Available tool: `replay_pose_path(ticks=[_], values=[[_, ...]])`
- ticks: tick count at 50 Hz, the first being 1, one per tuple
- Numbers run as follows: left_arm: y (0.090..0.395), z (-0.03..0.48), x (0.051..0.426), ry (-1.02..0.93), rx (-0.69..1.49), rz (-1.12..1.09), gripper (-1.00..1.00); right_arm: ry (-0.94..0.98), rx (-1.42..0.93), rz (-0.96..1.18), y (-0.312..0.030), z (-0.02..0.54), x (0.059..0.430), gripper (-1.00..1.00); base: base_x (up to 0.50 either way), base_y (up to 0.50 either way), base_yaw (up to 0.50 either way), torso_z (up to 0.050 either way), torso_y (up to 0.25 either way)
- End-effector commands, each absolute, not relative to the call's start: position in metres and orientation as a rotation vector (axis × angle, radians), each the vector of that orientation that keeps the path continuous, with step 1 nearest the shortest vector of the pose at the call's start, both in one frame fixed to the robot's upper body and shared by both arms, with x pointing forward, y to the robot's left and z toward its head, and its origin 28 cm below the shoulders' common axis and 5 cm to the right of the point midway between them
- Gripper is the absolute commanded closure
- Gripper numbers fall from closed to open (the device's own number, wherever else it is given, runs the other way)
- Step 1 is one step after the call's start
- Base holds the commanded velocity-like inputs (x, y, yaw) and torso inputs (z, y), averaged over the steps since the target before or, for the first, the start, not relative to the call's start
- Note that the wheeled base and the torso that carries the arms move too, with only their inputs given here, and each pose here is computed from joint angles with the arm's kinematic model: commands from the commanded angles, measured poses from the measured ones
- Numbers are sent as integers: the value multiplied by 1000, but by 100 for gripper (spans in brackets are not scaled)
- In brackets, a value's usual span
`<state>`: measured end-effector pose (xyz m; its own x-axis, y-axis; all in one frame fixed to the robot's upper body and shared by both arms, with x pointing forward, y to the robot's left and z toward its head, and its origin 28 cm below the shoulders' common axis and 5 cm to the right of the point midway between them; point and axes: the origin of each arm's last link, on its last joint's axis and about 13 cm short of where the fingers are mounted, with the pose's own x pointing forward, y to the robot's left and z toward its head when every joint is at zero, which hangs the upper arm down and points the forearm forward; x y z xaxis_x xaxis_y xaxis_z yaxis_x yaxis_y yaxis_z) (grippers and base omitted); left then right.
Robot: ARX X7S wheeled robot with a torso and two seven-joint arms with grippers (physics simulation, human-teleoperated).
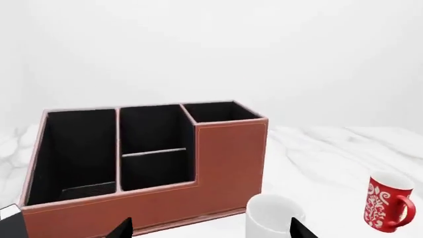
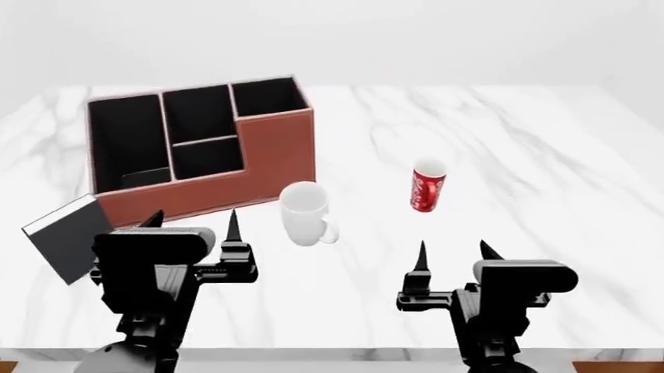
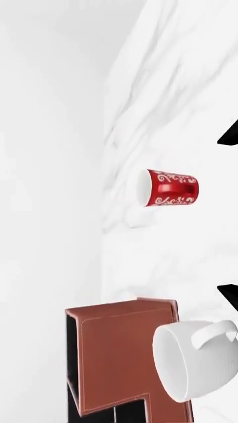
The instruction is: Pick up the red mug and place it to the right of the caddy.
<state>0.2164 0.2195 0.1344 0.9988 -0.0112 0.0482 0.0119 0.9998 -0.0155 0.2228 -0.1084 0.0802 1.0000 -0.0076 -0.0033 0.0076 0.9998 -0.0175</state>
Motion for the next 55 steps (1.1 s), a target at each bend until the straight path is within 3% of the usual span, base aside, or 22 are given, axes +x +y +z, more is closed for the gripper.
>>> replay_pose_path(ticks=[1, 34, 55], values=[[220, 140, 214, -51, -6, -20, -100, 0, -16, 0, -109, 83, 223, -100, 500, 0, 0, 0, 0], [221, 137, 214, -46, -8, -18, -100, 6, -17, 1, -109, 80, 223, -100, 500, 0, 0, 0, 1], [221, 136, 213, -42, -9, -20, -100, 18, -27, -27, -117, 64, 215, -100, 11, 0, 0, 0, 1]])
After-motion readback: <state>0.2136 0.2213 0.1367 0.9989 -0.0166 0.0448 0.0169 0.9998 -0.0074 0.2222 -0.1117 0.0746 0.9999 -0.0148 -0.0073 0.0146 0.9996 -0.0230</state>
